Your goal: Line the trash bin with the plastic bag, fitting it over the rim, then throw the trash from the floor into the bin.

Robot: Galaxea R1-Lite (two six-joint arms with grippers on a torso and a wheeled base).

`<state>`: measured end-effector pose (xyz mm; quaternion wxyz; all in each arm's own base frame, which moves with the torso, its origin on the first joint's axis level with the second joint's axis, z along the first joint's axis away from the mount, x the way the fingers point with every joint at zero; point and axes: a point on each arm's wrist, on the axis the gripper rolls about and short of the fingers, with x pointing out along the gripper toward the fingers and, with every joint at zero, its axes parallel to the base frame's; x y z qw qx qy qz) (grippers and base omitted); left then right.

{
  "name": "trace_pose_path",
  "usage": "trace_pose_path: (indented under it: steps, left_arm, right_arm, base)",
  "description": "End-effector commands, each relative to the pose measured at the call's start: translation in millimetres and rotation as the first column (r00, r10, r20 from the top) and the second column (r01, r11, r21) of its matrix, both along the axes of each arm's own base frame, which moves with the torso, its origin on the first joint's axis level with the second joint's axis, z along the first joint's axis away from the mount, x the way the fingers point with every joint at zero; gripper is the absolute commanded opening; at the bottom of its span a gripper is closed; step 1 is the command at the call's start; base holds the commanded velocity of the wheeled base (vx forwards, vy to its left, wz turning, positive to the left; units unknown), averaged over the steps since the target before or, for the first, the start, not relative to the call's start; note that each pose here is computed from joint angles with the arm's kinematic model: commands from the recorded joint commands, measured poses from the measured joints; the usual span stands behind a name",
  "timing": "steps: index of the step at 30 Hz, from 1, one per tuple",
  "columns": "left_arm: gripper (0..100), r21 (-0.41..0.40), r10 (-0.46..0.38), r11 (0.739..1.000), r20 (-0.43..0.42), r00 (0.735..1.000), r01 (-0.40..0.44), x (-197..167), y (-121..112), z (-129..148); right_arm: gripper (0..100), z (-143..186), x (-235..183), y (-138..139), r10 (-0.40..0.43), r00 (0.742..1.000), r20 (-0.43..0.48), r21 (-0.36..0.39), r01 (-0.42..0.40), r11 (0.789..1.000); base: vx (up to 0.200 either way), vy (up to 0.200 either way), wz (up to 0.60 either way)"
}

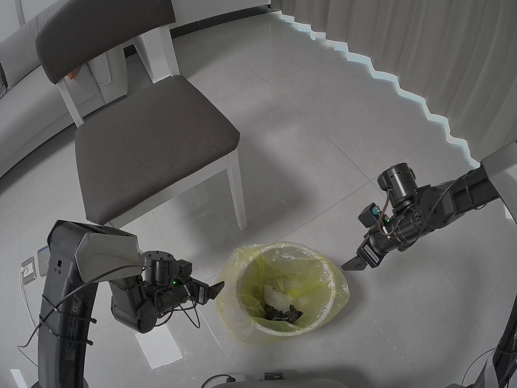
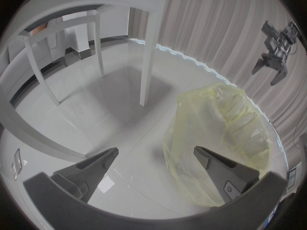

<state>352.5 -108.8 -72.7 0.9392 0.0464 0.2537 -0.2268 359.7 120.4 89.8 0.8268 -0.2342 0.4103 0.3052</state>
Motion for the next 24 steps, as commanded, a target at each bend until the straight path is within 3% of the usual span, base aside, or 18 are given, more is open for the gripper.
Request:
trace_pose_path:
  steps: [1, 9, 16, 24]
  left_arm:
    - [100, 0.039, -0.026, 0.999, -0.016, 1.000, 0.027, 25.8, -11.1, -1.8]
    - [100, 0.051, -0.072, 0.996, -0.064, 0.995, 0.075, 52.8, -40.9, 4.4]
    - [100, 0.052, -0.057, 0.997, -0.062, 0.996, 0.060, 53.9, -36.3, 9.5]
    - [100, 0.030, -0.050, 0.998, -0.030, 0.998, 0.051, 41.2, -31.2, 37.5]
  right_arm:
    - [100, 14.6, -6.8, -22.7, -0.048, 0.998, 0.027, 0.005, 0.047, 0.999]
    - [100, -23.8, 8.2, -32.0, -0.057, 0.997, -0.054, -0.039, 0.055, 0.998]
    - [100, -57.4, 14.5, -38.5, -0.024, 0.992, -0.120, -0.092, 0.013, 0.996]
    - [100, -99.5, 33.1, -28.2, 0.003, 0.986, -0.169, -0.139, -0.027, 0.990]
  base:
    - [0.000, 0.000, 0.00]
    - [0.000, 0.000, 0.00]
    - [0.000, 0.000, 0.00]
    - [0.000, 0.000, 0.00]
